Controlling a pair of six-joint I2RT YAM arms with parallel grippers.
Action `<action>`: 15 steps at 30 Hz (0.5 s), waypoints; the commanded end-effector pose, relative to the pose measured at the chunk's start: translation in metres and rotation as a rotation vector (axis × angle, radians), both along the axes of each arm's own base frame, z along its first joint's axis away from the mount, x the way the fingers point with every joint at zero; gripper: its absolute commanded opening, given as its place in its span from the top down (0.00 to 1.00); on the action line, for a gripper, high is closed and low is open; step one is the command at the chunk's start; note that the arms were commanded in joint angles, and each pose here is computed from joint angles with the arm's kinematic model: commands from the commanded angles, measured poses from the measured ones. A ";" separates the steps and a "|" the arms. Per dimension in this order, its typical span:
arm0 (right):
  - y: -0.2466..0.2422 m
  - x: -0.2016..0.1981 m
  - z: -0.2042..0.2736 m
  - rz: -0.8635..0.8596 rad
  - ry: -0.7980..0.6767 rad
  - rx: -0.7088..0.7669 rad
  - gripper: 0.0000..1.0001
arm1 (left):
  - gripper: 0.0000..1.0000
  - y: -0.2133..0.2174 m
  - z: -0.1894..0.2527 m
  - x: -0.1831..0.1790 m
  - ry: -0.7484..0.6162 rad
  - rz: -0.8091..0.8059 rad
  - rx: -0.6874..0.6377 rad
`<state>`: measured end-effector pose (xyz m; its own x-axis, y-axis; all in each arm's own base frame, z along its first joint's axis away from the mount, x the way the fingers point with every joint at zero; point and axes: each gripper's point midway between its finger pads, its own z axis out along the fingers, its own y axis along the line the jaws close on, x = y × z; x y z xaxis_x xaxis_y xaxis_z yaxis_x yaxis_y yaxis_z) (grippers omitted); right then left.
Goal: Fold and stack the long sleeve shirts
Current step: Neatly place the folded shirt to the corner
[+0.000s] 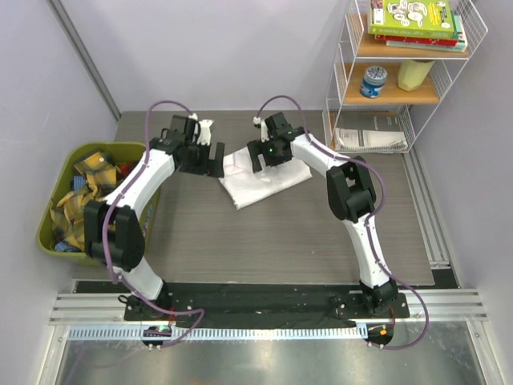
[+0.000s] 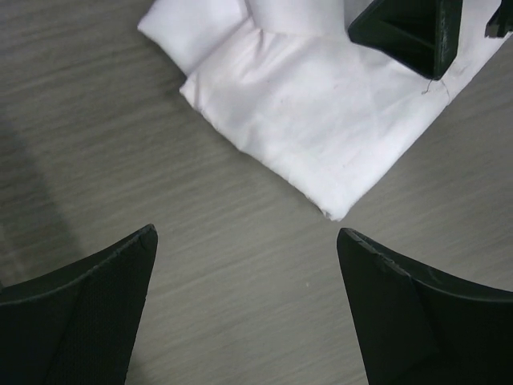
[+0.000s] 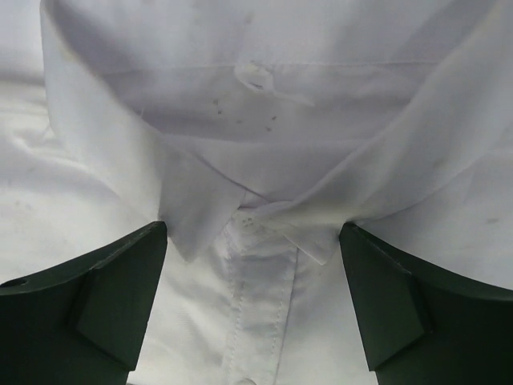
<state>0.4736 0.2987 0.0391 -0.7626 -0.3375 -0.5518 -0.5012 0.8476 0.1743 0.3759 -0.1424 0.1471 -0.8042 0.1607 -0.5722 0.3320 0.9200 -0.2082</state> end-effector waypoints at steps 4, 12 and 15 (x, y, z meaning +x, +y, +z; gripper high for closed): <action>0.001 0.020 0.078 -0.076 -0.044 0.183 0.04 | 0.11 -0.064 0.015 0.024 -0.094 -0.018 -0.029; -0.070 -0.006 0.154 -0.096 -0.172 0.169 0.03 | 0.25 -0.121 -0.047 0.016 0.029 -0.120 -0.022; -0.084 -0.028 0.159 -0.077 -0.160 0.155 0.03 | 0.26 -0.113 -0.080 0.024 0.072 -0.145 0.076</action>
<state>0.4688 0.2310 0.1645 -0.7262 -0.1577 -0.6691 -0.4204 0.8720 0.2507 0.3770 -0.2650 0.0808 -0.8112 0.2999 -0.5020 0.4553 0.8627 -0.2202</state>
